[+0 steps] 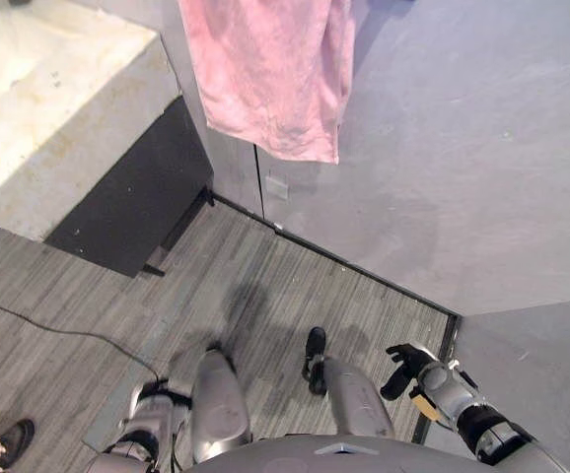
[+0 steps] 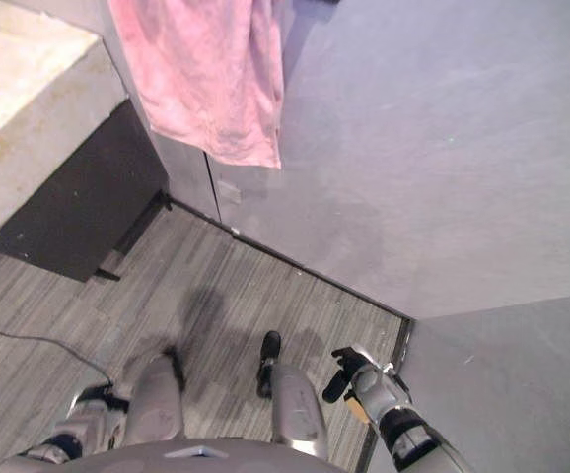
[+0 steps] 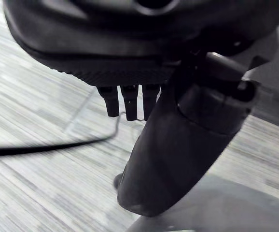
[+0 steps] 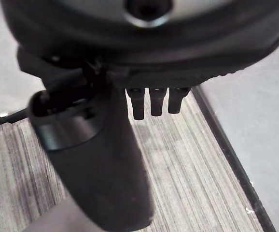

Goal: Organize the bathroom.

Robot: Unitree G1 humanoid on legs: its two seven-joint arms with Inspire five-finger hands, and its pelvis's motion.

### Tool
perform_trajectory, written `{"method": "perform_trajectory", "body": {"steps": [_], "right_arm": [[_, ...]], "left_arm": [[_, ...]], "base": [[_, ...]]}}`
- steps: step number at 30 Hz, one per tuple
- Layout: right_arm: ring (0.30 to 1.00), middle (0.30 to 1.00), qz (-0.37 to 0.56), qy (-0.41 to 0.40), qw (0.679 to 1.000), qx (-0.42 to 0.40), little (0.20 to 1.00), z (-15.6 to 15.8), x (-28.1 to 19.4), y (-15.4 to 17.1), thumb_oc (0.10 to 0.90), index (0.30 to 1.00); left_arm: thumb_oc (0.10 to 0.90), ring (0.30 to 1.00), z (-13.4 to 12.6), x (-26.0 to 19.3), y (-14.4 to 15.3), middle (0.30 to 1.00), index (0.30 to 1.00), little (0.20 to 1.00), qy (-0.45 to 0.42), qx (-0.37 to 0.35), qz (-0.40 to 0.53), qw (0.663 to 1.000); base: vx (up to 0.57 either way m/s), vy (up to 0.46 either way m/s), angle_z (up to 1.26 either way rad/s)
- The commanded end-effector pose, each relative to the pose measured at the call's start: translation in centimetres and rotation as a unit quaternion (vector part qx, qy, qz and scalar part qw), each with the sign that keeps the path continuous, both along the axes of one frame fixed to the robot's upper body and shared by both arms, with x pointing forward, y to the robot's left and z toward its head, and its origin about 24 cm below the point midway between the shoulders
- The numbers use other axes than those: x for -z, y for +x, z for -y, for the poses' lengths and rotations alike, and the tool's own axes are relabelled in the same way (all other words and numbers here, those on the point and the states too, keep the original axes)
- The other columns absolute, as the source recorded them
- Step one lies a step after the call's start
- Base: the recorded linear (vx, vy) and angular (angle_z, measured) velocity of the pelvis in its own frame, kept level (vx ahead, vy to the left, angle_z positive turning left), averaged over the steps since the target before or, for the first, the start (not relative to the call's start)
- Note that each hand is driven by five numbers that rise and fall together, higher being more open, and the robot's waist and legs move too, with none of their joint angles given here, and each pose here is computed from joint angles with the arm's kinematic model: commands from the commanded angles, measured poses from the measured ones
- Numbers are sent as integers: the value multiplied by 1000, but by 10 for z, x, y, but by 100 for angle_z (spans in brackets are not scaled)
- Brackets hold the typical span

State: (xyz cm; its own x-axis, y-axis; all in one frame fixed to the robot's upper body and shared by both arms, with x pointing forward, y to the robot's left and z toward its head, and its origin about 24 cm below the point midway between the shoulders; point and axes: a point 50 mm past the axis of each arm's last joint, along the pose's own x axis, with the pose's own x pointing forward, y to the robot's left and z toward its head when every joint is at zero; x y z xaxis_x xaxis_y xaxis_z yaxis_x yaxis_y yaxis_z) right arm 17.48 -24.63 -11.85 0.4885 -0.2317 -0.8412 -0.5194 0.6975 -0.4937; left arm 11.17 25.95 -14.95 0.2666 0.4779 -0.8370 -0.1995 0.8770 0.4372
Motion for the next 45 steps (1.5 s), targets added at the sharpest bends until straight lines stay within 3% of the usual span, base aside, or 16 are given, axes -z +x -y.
{"method": "perform_trajectory", "body": {"steps": [1, 7, 19, 25, 28, 34, 45], "right_arm": [[900, 900, 15, -27, 999, 33, 900, 22, -2, -8, 800, 900], [900, 900, 23, -23, 999, 43, 900, 23, 0, -14, 800, 900], [900, 900, 31, -9, 997, 72, 900, 22, 3, -24, 800, 900], [900, 900, -13, -3, 998, 69, 900, 15, 15, -52, 800, 900], [900, 900, -16, -9, 998, 59, 900, 17, 17, -53, 800, 900], [900, 900, 7, -8, 997, 79, 900, 24, 14, -35, 800, 900], [900, 900, 12, 2, 992, 123, 900, 28, 16, -42, 800, 900]], "left_arm": [[800, 900, -14, -17, 27, 900, 900, 900, 51, 60, 74, 994], [800, 900, -10, -27, 52, 900, 900, 900, 58, 96, 116, 987], [800, 900, -18, -31, 49, 900, 900, 900, 62, 79, 133, 986], [800, 900, -23, -41, 65, 900, 900, 900, 68, 119, 139, 981], [800, 900, -24, -46, 76, 900, 900, 900, 58, 102, 154, 981], [800, 900, -2, -49, 99, 900, 900, 900, 44, 76, 198, 976], [800, 900, 5, -48, 102, 900, 900, 900, 42, 52, 224, 972]], "base": [[-58, 59, 93], [-47, 101, 37], [-81, 79, -11], [-158, 12, 25], [-124, -21, 126], [-233, -138, 62], [-149, 56, 43]]}}
